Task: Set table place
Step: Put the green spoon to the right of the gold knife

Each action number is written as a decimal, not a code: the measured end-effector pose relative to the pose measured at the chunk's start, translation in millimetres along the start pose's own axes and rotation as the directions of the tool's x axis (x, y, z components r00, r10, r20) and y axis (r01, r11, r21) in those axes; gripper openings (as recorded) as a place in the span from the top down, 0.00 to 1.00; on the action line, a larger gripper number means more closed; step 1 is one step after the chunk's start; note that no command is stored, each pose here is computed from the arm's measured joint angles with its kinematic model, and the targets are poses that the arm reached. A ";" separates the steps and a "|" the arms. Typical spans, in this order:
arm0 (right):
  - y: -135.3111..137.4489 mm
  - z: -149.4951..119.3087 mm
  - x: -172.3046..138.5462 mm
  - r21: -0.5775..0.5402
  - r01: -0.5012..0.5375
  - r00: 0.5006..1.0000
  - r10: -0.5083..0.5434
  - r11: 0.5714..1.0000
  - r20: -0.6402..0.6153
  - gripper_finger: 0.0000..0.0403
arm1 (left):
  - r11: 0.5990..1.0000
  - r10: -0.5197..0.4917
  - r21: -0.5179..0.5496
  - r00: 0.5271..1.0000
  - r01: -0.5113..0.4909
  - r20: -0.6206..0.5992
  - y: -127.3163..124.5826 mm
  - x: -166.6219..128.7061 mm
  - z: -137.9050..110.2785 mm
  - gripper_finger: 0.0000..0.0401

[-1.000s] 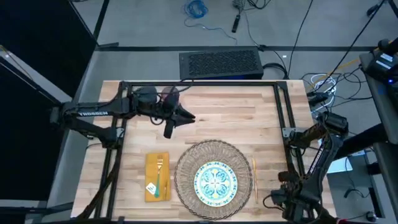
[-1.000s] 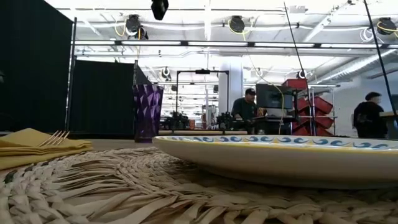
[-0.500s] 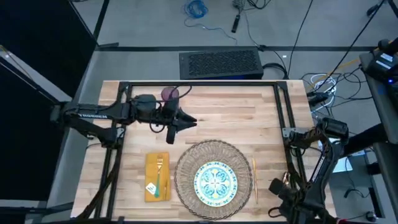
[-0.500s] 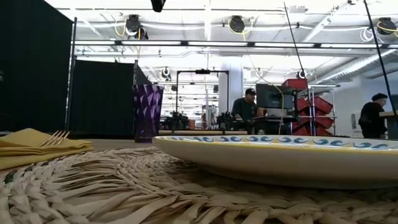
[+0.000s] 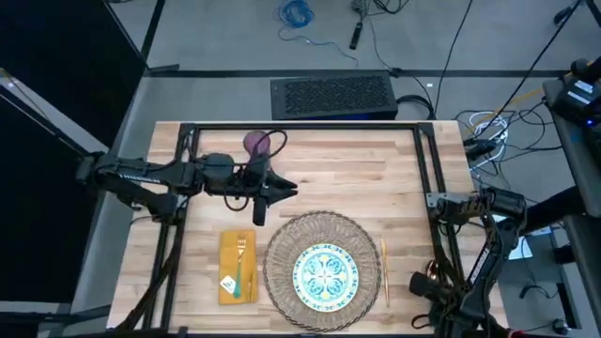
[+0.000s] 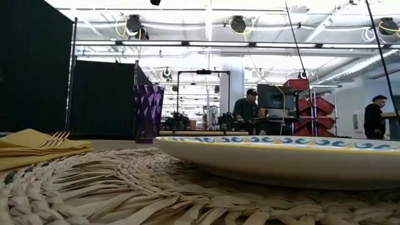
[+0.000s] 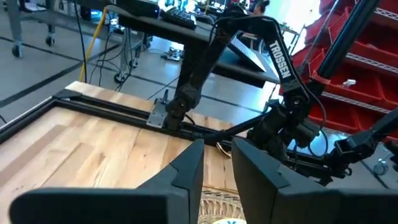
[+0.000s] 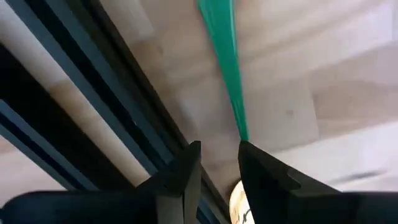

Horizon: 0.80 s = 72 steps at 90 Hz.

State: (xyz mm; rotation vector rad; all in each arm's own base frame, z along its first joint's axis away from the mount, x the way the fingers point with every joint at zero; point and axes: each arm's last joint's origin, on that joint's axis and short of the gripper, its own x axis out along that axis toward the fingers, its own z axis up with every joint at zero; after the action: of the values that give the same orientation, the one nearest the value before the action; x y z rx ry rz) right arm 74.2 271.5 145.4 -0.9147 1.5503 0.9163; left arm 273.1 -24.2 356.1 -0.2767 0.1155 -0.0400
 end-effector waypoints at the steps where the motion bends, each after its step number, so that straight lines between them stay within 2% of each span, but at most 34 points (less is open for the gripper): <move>1: 0.1 0.5 0.0 -0.001 -0.001 1.000 0.001 1.000 0.005 0.77 | 1.000 -0.001 0.000 1.000 0.001 0.002 -0.5 0.0 0.0 0.83; 7: 0.2 2.8 1.5 -0.002 -0.003 1.000 0.003 1.000 0.023 0.77 | 1.000 -0.009 0.001 1.000 0.009 0.010 -2.5 -0.1 0.5 0.83; 34: -2.3 -3.4 0.6 0.018 0.011 0.999 -0.010 1.000 -0.036 0.77 | 1.000 -0.005 0.001 1.000 0.005 0.016 -2.6 -0.1 0.9 0.83; 72: -28.9 2.2 -14.4 0.078 0.007 0.999 -0.004 0.997 -0.036 0.77 | 1.000 -0.006 0.009 1.000 0.006 0.012 -2.6 -0.1 0.5 0.83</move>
State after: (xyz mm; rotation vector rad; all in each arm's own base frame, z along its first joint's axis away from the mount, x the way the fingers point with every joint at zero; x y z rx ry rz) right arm 103.2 263.0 156.7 -0.8833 1.6023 0.8334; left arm 273.0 -26.6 357.3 -0.2680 0.1028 -0.0450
